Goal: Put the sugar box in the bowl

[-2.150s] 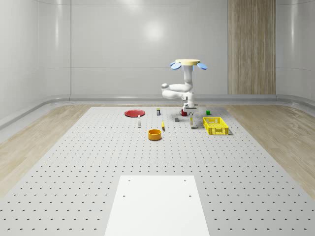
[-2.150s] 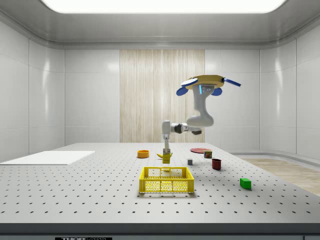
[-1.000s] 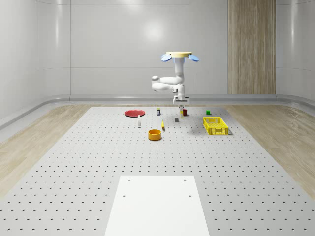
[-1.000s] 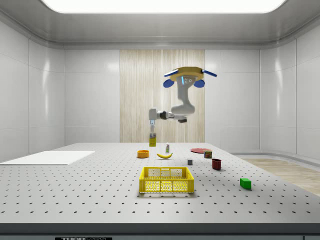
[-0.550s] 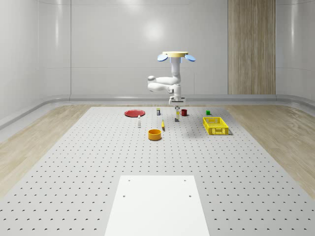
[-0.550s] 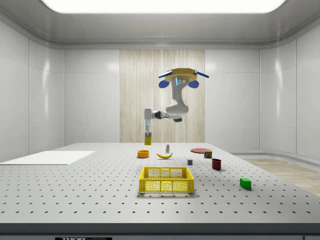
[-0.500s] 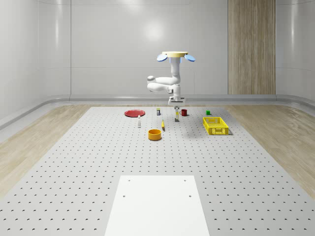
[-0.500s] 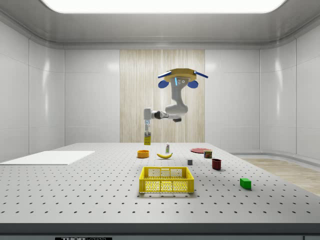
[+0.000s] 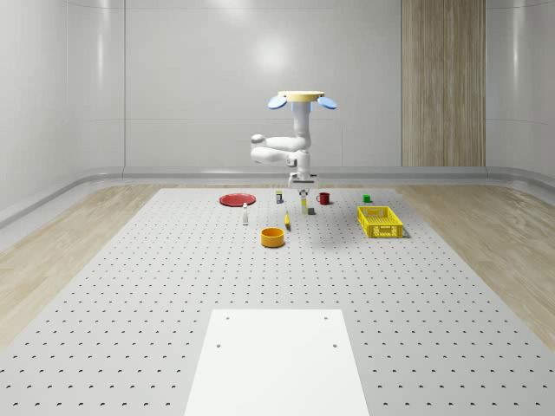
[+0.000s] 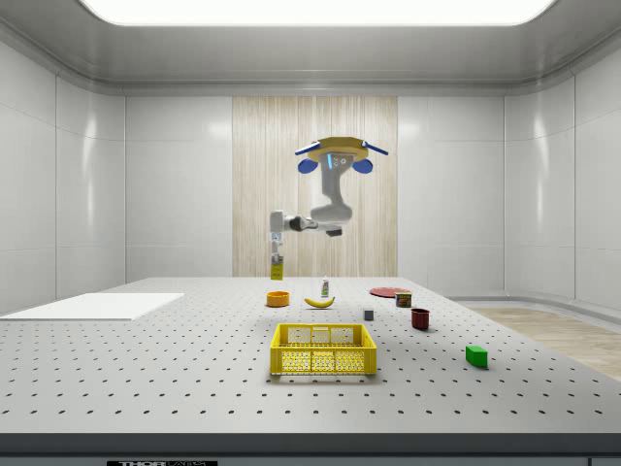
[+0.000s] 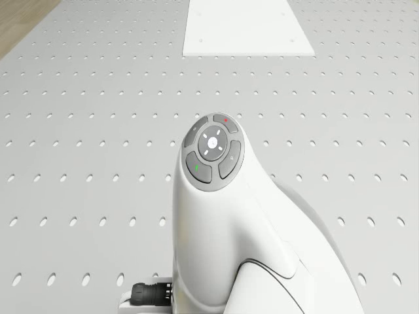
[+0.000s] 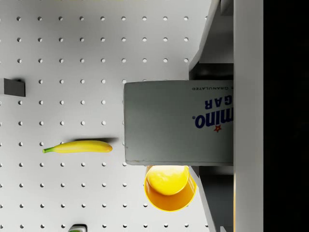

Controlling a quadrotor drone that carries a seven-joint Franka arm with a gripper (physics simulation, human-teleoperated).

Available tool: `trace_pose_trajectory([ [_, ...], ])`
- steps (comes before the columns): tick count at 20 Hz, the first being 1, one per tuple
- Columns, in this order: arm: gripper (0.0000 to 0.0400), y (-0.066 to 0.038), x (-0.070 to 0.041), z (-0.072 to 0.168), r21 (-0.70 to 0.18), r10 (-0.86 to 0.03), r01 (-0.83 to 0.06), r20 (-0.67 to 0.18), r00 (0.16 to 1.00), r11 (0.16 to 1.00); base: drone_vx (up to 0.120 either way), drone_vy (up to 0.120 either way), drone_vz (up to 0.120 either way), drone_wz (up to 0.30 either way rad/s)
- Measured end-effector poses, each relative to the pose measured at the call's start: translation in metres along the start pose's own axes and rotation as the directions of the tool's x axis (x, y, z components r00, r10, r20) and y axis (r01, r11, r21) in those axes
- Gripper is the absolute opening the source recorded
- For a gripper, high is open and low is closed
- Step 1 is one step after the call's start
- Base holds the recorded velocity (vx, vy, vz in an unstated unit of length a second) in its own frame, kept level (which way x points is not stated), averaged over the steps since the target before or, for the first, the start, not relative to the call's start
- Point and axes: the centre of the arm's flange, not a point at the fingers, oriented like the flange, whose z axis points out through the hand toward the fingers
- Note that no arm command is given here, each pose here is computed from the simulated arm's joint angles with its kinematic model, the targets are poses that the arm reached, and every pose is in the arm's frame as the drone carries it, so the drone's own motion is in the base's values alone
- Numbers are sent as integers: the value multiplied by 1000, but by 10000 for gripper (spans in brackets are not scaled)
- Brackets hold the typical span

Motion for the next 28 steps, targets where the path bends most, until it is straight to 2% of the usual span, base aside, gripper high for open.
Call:
trace_pose_trajectory([
  [4,165,0,0,0,0,0,0,0,1000,1000,100,-120,0,0],
  [14,165,0,0,0,0,0,0,0,1000,1000,0,-120,0,0],
  [19,165,0,0,0,0,0,0,0,1000,1000,0,-120,-120,0],
  [23,165,0,0,0,0,0,0,0,1000,1000,0,-120,-10,0],
  [28,165,0,0,0,0,0,0,0,1000,1000,0,-120,-104,0],
])
